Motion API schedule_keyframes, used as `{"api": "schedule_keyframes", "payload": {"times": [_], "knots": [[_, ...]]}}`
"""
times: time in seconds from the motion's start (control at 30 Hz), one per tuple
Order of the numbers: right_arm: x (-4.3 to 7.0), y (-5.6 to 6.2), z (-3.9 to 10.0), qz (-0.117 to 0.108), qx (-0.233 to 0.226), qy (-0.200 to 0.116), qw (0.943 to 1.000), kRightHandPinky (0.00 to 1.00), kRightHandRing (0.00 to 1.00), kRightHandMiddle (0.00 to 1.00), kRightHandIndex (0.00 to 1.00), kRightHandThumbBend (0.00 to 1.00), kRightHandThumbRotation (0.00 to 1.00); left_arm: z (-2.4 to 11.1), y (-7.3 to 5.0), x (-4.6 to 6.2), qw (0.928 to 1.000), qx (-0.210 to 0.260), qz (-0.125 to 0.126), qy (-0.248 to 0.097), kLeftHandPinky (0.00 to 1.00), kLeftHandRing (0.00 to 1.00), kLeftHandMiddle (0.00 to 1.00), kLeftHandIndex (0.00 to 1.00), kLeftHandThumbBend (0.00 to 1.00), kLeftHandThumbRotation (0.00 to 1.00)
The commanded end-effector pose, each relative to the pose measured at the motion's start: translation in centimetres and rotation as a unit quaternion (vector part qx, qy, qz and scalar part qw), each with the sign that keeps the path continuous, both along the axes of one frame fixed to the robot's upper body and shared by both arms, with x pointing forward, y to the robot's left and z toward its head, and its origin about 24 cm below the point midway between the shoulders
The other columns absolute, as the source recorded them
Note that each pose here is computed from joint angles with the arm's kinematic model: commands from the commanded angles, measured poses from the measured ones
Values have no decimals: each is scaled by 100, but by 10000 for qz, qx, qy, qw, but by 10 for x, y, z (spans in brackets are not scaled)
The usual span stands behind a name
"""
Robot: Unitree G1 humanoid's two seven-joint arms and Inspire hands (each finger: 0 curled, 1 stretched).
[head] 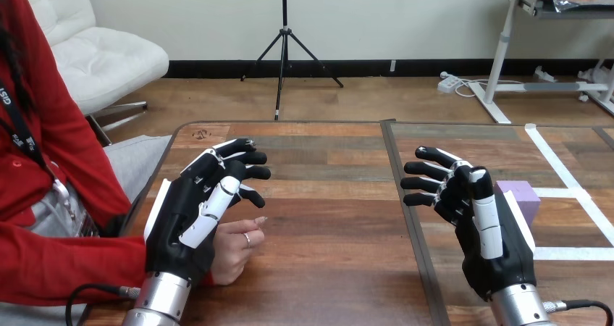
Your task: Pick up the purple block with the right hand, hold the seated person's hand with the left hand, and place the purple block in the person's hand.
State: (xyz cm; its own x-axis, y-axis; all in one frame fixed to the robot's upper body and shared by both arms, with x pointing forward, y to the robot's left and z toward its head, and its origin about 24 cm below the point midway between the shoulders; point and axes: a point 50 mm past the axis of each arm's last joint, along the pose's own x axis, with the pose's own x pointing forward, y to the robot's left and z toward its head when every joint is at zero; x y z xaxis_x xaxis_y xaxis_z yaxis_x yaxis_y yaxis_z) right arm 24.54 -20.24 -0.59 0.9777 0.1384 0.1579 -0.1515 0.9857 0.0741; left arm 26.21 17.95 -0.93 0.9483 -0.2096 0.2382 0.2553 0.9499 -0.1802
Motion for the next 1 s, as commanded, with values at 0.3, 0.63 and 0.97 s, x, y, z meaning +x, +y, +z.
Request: {"api": "schedule_keyframes", "payload": {"times": [0.3,0.63,0.97], "knots": [[22,4,24,125,-88,-463,9988,61,68,72,74,81,94,17,-3,14,9993,13,-39,-361,39,63,66,67,48,45],[24,4,26,117,-116,-453,9988,60,68,71,74,82,91,18,-4,15,9992,43,-54,-383,40,62,66,65,50,45],[24,4,27,117,-144,-455,9988,60,67,70,73,81,90,18,-5,15,9993,2,-93,-367,39,62,65,63,48,45]]}}
